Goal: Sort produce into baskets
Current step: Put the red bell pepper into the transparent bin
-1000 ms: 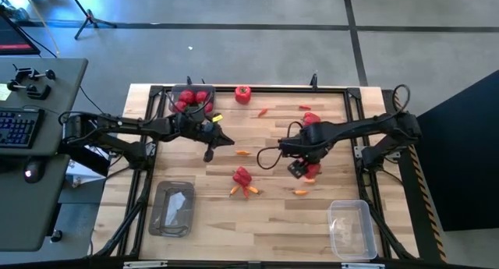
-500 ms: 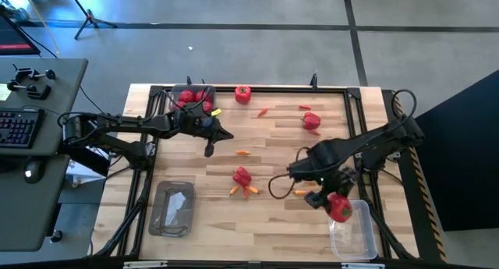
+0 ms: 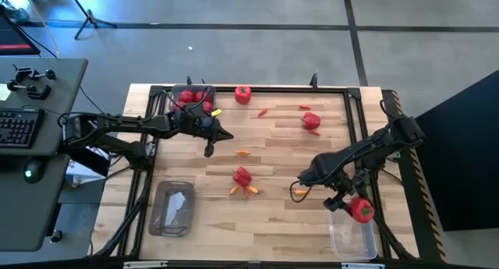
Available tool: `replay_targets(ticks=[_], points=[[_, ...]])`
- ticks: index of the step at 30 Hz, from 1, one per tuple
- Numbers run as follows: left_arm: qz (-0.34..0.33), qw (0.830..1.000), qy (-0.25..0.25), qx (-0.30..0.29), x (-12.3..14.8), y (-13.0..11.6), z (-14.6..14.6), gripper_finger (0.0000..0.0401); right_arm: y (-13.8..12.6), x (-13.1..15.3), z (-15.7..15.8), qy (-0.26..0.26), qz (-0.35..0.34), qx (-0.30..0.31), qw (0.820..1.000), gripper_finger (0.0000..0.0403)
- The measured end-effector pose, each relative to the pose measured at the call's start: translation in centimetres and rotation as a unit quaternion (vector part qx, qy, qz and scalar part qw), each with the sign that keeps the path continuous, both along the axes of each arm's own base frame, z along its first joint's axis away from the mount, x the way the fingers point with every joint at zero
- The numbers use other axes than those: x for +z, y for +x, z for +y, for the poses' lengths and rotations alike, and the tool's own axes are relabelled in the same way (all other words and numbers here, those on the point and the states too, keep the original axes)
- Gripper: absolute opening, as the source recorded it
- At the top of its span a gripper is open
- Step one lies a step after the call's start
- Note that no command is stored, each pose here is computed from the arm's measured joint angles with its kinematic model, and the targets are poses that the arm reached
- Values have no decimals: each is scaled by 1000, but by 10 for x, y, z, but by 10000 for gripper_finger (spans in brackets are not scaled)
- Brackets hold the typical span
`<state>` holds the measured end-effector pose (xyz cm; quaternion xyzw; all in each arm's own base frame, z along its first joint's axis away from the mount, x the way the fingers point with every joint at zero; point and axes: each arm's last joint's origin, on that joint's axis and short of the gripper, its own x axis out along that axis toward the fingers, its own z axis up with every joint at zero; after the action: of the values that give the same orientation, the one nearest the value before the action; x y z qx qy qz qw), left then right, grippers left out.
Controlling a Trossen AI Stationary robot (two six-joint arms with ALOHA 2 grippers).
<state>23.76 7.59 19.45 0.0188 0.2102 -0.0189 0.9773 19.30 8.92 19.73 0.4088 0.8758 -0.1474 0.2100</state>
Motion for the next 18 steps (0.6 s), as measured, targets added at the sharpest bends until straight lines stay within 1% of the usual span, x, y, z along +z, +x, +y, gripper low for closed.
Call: replay_targets(ticks=[3, 8, 18], points=[[1, 1000, -2, 1, 0, 0, 0, 0, -4, -14, -1, 11, -8, -8, 1000, 270], [6, 1000, -5, 1, -1, -1, 0, 0, -1, -28, 0, 20, -39, -23, 999, 270], [8, 1000, -5, 1, -1, -1, 0, 0, 6, -40, 3, 20, -77, -46, 996, 270]])
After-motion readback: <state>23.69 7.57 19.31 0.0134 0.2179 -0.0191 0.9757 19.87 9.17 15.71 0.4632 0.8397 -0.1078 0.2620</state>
